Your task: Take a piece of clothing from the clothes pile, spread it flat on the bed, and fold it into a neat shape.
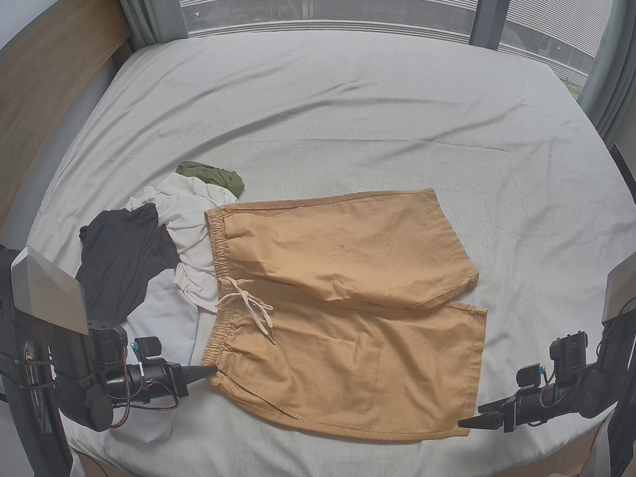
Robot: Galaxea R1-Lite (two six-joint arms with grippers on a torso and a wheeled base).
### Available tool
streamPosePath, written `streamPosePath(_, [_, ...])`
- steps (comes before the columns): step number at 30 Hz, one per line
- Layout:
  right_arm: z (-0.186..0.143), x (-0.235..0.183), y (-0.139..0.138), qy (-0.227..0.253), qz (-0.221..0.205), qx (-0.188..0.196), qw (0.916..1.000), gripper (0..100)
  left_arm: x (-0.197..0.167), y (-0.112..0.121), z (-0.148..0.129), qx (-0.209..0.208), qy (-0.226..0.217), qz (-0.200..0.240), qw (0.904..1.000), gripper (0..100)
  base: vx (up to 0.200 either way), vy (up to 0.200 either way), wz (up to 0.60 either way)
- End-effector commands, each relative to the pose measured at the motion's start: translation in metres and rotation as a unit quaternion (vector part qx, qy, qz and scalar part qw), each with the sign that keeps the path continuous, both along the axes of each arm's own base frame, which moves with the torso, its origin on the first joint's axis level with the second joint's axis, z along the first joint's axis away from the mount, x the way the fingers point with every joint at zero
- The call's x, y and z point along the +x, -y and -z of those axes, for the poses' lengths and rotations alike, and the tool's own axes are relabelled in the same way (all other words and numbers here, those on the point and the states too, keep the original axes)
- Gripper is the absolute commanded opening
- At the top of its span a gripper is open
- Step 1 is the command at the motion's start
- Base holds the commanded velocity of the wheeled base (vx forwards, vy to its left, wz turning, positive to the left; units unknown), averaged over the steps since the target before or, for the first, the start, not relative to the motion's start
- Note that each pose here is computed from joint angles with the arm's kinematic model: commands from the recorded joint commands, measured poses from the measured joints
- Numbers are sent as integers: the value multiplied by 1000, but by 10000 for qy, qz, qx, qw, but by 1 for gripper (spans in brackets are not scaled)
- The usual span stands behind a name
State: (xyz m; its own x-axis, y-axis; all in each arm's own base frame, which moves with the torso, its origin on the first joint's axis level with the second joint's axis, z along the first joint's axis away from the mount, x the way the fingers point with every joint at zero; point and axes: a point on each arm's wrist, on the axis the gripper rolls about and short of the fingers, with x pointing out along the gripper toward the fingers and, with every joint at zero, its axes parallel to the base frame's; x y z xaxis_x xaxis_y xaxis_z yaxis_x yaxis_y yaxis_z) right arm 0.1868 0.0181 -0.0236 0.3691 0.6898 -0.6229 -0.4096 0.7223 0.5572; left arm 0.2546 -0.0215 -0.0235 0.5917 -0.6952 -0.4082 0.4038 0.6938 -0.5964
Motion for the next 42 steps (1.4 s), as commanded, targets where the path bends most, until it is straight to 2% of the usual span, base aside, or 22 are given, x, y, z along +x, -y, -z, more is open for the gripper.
streamPosePath(1, [9,-6,-1,-297,-39,-7,9996,100,0,0,0,-1,-7,0,10000,0,0,0,0])
streamPosePath(25, [17,-9,-21,-582,-341,-185,9975,100,0,0,0,0,6,10,10000,0,0,0,0])
streamPosePath(26, [19,-8,-21,-593,-331,-180,9975,0,0,0,0,0,6,10,10000,0,0,0,0])
streamPosePath(42, [15,-4,-18,-418,-168,-134,9989,0,-4,-1,-1,-17,-61,3,10000,0,0,0,0])
